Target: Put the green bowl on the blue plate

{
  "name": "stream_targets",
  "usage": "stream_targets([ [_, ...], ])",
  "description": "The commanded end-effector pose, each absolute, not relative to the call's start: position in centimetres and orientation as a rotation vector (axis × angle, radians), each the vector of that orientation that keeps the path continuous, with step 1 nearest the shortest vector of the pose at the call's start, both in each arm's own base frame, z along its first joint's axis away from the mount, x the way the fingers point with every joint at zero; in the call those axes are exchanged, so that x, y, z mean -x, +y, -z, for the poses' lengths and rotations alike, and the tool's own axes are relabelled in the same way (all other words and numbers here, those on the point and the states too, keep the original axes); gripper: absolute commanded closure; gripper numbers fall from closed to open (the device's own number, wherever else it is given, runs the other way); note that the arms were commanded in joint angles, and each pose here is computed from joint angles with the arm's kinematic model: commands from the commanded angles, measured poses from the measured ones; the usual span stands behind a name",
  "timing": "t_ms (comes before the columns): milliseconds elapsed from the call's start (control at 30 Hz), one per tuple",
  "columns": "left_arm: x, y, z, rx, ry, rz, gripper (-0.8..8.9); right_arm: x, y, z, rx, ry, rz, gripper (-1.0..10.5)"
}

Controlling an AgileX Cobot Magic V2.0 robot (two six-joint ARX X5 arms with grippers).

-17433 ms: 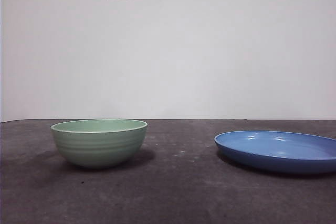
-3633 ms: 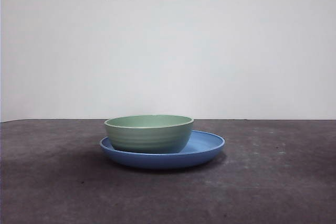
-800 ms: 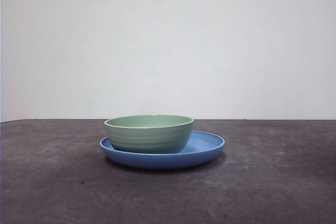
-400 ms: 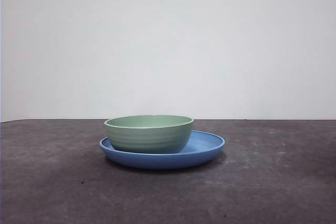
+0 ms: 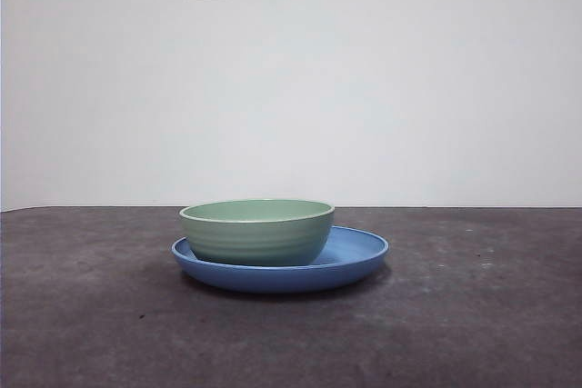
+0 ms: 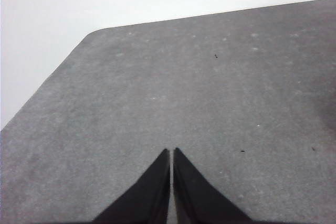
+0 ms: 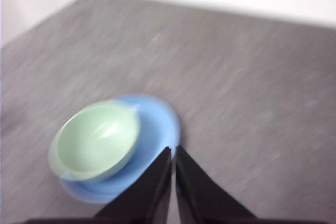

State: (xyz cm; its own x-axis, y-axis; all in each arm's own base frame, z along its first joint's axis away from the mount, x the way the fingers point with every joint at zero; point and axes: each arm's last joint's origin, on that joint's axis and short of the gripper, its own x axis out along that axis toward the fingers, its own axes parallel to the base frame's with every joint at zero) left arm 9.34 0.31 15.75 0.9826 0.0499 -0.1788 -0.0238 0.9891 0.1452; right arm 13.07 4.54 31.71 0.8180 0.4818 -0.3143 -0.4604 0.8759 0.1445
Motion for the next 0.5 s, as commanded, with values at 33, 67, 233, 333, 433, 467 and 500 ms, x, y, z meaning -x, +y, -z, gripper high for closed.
stream_targets([
  [33, -9.4, 0.3, -15.1, -0.140, 0.215, -0.039, 8.04, -12.7, 3.0, -29.8, -0.054, 0.212, -0.412, 9.4],
  [67, -9.4, 0.3, -15.1, -0.140, 0.216, -0.039, 8.04, -12.4, 2.5, -29.0, -0.054, 0.171, -0.373, 9.4],
  [233, -9.4, 0.3, -15.1, -0.140, 0.215, -0.039, 8.04, -10.9, 0.7, -25.0, -0.052, 0.046, -0.229, 9.4],
  [333, -9.4, 0.3, -15.1, -0.140, 0.216, -0.039, 8.04, -10.2, 0.1, -22.9, -0.048, 0.009, -0.152, 9.4],
  [433, -9.4, 0.3, -15.1, -0.140, 0.215, -0.039, 8.04, -9.7, -0.1, -21.0, -0.047, -0.005, -0.104, 9.4],
  [467, -9.4, 0.3, -15.1, -0.140, 0.215, -0.039, 8.04, -9.6, -0.2, -20.5, -0.047, -0.008, -0.088, 9.4],
  [500, -9.4, 0.3, -15.1, -0.140, 0.216, -0.039, 8.04, -9.5, -0.2, -19.9, -0.047, -0.011, -0.077, 9.4],
])
